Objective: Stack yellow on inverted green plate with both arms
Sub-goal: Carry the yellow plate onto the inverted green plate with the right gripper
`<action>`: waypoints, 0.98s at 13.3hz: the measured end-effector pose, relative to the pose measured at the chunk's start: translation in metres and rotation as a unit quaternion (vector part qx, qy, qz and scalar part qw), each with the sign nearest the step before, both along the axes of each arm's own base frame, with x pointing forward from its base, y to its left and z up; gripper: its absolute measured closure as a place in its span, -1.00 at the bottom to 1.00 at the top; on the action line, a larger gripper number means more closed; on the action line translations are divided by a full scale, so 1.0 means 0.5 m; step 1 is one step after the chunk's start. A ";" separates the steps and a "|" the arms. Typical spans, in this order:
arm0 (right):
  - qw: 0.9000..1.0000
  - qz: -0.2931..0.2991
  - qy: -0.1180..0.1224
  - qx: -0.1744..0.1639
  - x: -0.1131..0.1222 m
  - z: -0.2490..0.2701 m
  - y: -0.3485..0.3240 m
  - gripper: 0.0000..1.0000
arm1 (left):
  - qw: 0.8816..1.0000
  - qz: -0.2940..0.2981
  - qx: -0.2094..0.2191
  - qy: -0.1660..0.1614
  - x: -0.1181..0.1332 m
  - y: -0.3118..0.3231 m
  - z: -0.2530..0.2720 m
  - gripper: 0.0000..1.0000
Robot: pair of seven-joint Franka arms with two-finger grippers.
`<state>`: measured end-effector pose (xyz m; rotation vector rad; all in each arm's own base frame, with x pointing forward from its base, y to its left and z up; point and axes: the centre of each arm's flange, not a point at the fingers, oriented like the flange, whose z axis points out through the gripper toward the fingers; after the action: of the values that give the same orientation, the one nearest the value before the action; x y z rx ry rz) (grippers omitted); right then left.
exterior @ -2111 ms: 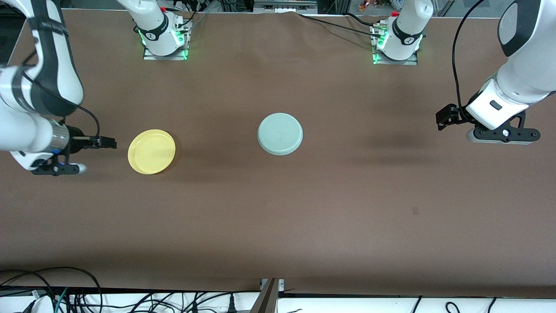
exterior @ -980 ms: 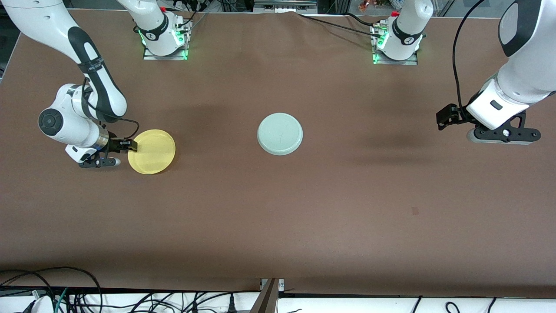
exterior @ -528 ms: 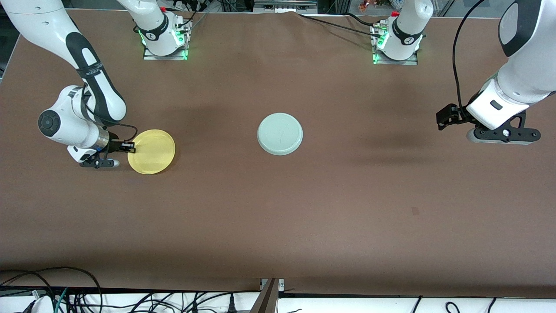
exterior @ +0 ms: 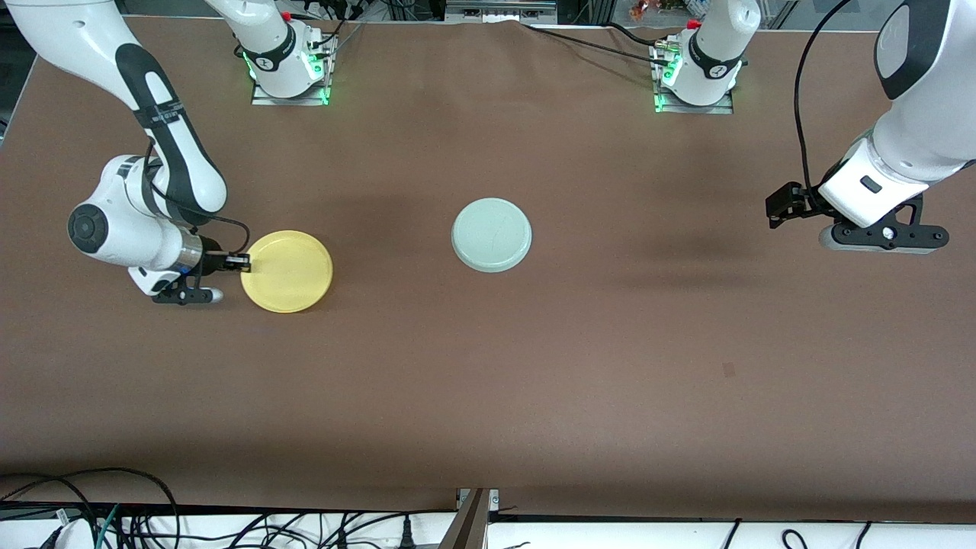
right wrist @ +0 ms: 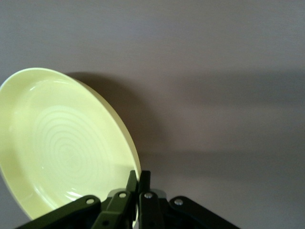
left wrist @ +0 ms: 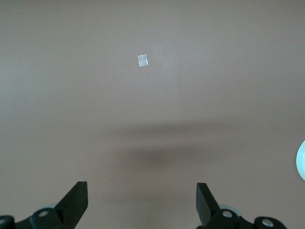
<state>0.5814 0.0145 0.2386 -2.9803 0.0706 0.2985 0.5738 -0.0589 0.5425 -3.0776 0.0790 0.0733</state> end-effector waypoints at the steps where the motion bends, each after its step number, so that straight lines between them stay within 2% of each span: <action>1: 1.000 -0.007 0.005 0.005 0.021 0.041 0.062 0.95 | 1.000 0.000 0.000 0.000 0.000 0.000 0.000 -1.00; 3: 1.000 -0.022 0.001 0.010 0.042 0.106 0.191 0.95 | 1.000 0.000 0.000 0.000 0.000 0.000 0.000 -1.00; 4: 1.000 -0.024 0.001 0.010 0.036 0.121 0.259 0.95 | 1.000 0.000 0.000 0.000 0.000 0.000 0.000 -1.00; 5: 1.000 -0.022 0.004 0.009 0.019 0.127 0.336 0.95 | 1.000 0.000 0.000 0.000 0.000 0.000 0.000 -1.00; 7: 1.000 -0.025 0.018 -0.003 -0.049 0.125 0.513 0.95 | 1.000 0.000 0.000 0.000 0.000 0.000 0.000 -1.00; 9: 0.999 -0.039 0.023 -0.011 -0.111 0.117 0.635 0.95 | 1.000 0.000 0.000 0.000 0.000 0.000 0.000 -1.00; 11: 0.999 -0.046 0.020 0.013 -0.143 0.110 0.706 0.95 | 1.000 0.000 0.000 0.000 0.000 0.000 0.000 -1.00; 13: 0.998 -0.048 0.010 0.029 -0.151 0.084 0.739 0.95 | 1.000 0.000 0.000 0.000 0.000 0.000 0.000 -1.00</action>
<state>0.5056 0.3838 0.2809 -2.9062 0.2032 0.3139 0.5737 -0.0588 0.5423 -3.0776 0.0789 0.0739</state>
